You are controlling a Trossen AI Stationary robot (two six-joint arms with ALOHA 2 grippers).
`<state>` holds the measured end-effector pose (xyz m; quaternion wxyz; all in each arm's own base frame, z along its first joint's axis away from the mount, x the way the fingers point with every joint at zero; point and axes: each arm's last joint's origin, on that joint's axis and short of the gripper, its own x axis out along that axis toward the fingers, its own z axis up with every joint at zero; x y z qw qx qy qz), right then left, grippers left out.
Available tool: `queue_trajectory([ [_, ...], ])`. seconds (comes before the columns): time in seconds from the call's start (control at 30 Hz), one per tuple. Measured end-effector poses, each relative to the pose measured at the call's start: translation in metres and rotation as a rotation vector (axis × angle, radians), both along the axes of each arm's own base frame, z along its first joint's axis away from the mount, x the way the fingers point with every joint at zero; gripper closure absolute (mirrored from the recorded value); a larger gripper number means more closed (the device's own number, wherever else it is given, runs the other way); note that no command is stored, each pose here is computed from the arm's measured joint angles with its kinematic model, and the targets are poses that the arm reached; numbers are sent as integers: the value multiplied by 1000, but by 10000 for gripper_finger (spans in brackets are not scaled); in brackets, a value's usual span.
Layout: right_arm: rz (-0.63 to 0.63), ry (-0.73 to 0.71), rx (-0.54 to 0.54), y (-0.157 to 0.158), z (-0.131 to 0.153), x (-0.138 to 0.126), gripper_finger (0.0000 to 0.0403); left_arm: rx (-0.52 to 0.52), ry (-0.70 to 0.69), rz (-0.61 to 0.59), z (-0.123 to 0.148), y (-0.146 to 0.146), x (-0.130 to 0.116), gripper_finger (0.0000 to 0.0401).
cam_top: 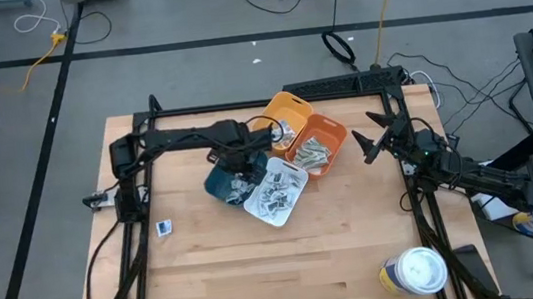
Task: Pick & Place First Aid Supplies
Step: Put the blue alcohol pad into the blue bin
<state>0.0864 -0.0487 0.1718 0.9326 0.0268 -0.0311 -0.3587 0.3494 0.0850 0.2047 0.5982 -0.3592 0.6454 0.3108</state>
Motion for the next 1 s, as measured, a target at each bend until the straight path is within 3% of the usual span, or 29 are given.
queue_trajectory([
  [0.17, 0, 0, 0, 0, 0, 0, 26, -2, -41, 97, 18, 2, -7, 135],
  [0.37, 0, 0, 0, 0, 0, 0, 25, 6, -76, 232, 37, 4, -16, 104],
  [0.6, 0, 0, 0, 0, 0, 0, 25, 51, -170, 335, 48, -20, -47, 97],
  [0.77, 0, -1, 0, 0, 0, 0, 26, 26, -113, 410, 37, -41, -84, 107],
  [1.0, 0, 0, 0, 0, 0, 0, 26, 4, -81, 405, 23, -69, -136, 123],
])
